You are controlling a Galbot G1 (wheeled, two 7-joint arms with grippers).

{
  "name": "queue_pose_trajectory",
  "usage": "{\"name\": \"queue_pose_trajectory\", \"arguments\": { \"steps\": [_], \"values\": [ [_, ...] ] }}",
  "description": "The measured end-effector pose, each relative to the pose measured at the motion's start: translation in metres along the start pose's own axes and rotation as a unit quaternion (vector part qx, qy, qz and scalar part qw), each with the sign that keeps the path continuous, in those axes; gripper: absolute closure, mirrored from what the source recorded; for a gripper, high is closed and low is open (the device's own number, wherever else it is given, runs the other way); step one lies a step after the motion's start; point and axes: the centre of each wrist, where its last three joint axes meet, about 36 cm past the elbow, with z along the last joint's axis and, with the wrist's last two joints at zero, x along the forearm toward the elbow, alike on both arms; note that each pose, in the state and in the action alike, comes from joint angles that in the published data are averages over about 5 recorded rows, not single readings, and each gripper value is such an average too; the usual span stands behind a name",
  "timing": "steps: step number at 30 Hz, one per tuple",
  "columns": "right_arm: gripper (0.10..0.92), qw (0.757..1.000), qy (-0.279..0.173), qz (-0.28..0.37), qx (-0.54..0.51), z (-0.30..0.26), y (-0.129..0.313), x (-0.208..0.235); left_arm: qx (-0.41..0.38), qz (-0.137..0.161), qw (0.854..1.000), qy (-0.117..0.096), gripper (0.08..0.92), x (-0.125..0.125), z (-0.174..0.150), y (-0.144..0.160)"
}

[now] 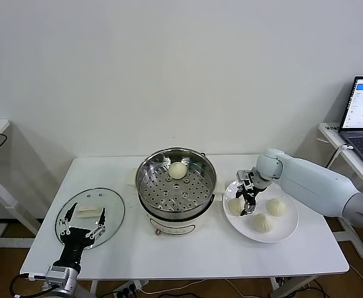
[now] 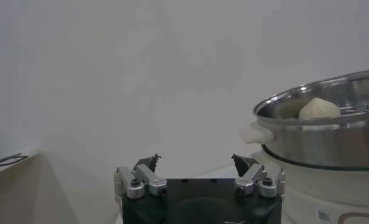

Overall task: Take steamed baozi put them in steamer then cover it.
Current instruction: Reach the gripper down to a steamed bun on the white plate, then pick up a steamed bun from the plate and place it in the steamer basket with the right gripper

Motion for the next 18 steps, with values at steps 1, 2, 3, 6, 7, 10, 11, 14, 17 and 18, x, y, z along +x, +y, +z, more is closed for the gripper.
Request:
{"name": "queue_pose_trajectory", "arguments": {
  "steps": [1, 2, 3, 6, 7, 10, 11, 14, 17, 18],
  "values": [
    [0.346, 1.0, 0.0, 0.0, 0.0, 0.0, 0.0, 0.0, 0.0, 0.0, 1.0, 0.0, 0.177, 0.0, 0.0, 0.0],
    [0.347, 1.0, 0.0, -0.001, 0.0, 0.0, 0.0, 0.0, 0.0, 0.0, 1.0, 0.0, 0.177, 0.0, 0.0, 0.0],
    [0.349, 1.0, 0.0, -0.001, 0.0, 0.001, 0.001, 0.001, 0.001, 0.0, 1.0, 0.0, 0.177, 0.0, 0.0, 0.0],
    [0.35, 1.0, -0.001, -0.002, 0.0, 0.002, 0.001, 0.004, 0.001, 0.0, 1.0, 0.0, 0.177, 0.0, 0.0, -0.001],
    [0.35, 1.0, -0.001, -0.002, -0.001, 0.003, 0.001, 0.006, 0.001, 0.0, 1.0, 0.0, 0.177, 0.0, 0.0, 0.0],
    [0.347, 1.0, -0.002, -0.001, -0.004, 0.006, 0.002, 0.015, 0.0, -0.001, 1.0, 0.0, 0.177, 0.0, 0.0, 0.0],
    [0.346, 1.0, -0.002, 0.0, -0.005, 0.008, 0.002, 0.019, 0.0, -0.001, 1.0, 0.0, 0.177, 0.0, 0.0, 0.0],
    [0.344, 1.0, -0.004, 0.003, -0.01, 0.014, 0.003, 0.038, -0.001, -0.002, 1.0, -0.002, 0.177, 0.001, -0.002, 0.001],
    [0.344, 1.0, -0.005, 0.005, -0.013, 0.019, 0.005, 0.062, -0.002, -0.002, 1.0, -0.003, 0.177, 0.002, -0.003, 0.002],
    [0.344, 1.0, -0.005, 0.006, -0.013, 0.02, 0.006, 0.071, -0.003, -0.002, 1.0, -0.003, 0.177, 0.002, -0.003, 0.002]
  ]
}}
